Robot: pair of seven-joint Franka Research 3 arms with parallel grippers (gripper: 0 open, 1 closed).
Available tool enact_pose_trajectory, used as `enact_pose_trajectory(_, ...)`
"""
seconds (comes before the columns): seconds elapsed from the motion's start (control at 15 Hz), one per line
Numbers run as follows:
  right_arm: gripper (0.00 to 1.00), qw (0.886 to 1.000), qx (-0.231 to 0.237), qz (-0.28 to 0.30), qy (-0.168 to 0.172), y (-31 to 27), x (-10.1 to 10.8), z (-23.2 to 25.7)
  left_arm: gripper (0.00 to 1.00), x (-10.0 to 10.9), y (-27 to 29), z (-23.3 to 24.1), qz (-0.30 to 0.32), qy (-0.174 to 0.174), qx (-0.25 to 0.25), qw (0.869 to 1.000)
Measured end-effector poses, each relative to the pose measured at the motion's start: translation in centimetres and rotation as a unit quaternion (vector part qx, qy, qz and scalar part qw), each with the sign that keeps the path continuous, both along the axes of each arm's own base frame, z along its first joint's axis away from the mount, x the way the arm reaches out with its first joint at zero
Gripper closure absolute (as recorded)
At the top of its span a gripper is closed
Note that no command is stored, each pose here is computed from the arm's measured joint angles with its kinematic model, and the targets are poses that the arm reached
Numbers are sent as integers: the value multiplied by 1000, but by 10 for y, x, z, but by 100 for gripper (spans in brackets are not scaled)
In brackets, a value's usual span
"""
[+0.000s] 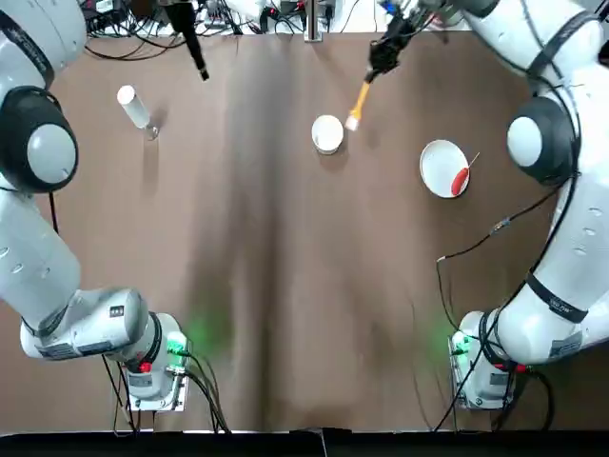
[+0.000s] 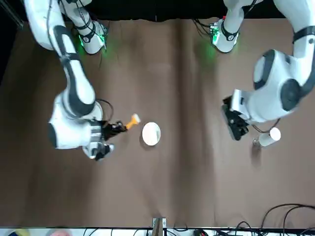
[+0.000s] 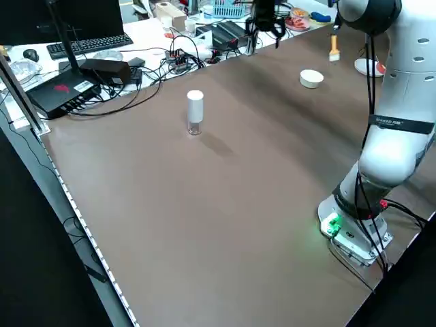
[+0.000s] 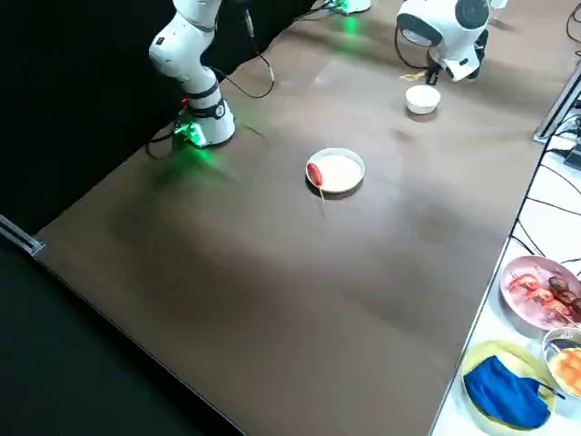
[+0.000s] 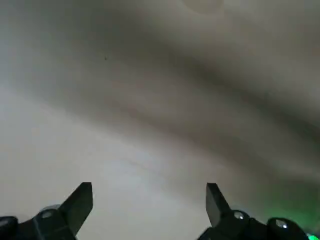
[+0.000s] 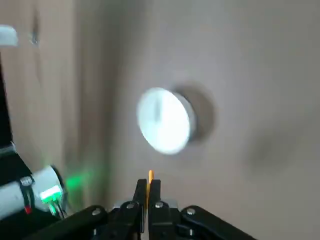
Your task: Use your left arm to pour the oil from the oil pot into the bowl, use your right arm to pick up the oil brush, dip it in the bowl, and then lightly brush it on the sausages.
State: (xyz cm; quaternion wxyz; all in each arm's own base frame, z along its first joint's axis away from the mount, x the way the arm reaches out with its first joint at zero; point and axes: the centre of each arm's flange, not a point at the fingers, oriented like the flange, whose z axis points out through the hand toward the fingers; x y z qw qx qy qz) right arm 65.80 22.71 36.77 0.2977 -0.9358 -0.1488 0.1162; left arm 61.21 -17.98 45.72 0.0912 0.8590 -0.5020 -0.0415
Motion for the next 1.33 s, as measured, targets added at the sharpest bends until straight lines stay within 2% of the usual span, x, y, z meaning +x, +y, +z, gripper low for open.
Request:
enact_pose_trajectory(0.2,96,997,-59,45,37,-65,-9,10,0,-15,-34,14,62,-7,33,998)
enact_pose_trajectory(0.47,96,988,-112,87,55,-140,-14,-15,0,-19,-29,24,85,-6,43,995)
enact_pose_trajectory(0.67,96,983,-122,119,64,-189,-23,-45,0,-18,-16,43,101,-16,45,994)
enact_pose_trajectory(0.73,96,981,-127,127,68,-203,-25,-53,0,-20,-11,51,126,-16,50,991)
enact_pose_trajectory(0.87,96,978,-139,138,72,-221,-30,-65,0,-23,-5,59,192,-13,62,979)
enact_pose_trajectory(1.07,96,976,-145,145,74,-217,-38,-89,0,-23,-4,60,301,-6,80,950)
enact_pose_trajectory(1.33,96,972,-146,162,91,-201,-50,-110,0,-19,7,59,347,-25,114,931)
